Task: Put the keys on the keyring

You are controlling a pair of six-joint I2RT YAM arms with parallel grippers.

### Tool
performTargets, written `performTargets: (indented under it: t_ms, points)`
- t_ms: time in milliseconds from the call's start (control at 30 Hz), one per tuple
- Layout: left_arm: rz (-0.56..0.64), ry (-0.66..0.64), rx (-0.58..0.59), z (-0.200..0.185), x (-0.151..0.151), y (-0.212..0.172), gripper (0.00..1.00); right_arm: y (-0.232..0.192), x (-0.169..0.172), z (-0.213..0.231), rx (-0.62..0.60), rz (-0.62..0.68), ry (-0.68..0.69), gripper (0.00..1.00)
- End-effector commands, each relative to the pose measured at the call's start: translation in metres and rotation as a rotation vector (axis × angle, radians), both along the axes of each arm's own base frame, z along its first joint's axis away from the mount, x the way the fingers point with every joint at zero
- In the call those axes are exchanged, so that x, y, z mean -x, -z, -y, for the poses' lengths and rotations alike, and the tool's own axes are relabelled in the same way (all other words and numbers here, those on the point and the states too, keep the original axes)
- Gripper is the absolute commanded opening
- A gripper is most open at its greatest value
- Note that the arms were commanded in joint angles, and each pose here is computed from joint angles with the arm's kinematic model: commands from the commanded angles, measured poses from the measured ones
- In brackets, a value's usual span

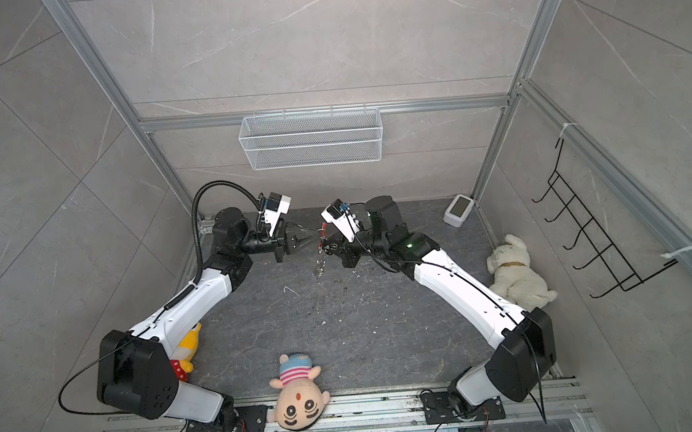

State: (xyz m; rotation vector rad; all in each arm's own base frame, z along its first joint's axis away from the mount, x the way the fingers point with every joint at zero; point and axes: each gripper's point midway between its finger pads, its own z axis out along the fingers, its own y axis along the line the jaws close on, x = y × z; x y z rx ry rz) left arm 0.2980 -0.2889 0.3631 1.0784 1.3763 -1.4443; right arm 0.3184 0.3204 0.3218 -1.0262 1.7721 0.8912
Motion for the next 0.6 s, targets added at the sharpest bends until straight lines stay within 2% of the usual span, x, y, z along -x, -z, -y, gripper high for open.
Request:
performTargets:
  t_ms: [0,200,367,567]
  points:
    - [0.088,0.031,0.048,-0.001,0.008,-0.021,0.0,-0.008,0.003,-0.007,-0.025,-0.011,-0.029,0.0]
    - [0.084,0.031,0.052,0.0,0.008,-0.02,0.0,-0.009,0.005,-0.006,-0.014,-0.019,-0.03,0.0]
    - [0.075,0.029,0.021,-0.001,0.009,-0.012,0.0,-0.004,-0.005,0.019,0.079,0.04,0.106,0.0]
    - [0.079,0.026,0.015,-0.001,0.01,-0.01,0.0,-0.016,-0.001,0.038,0.091,0.083,0.15,0.0]
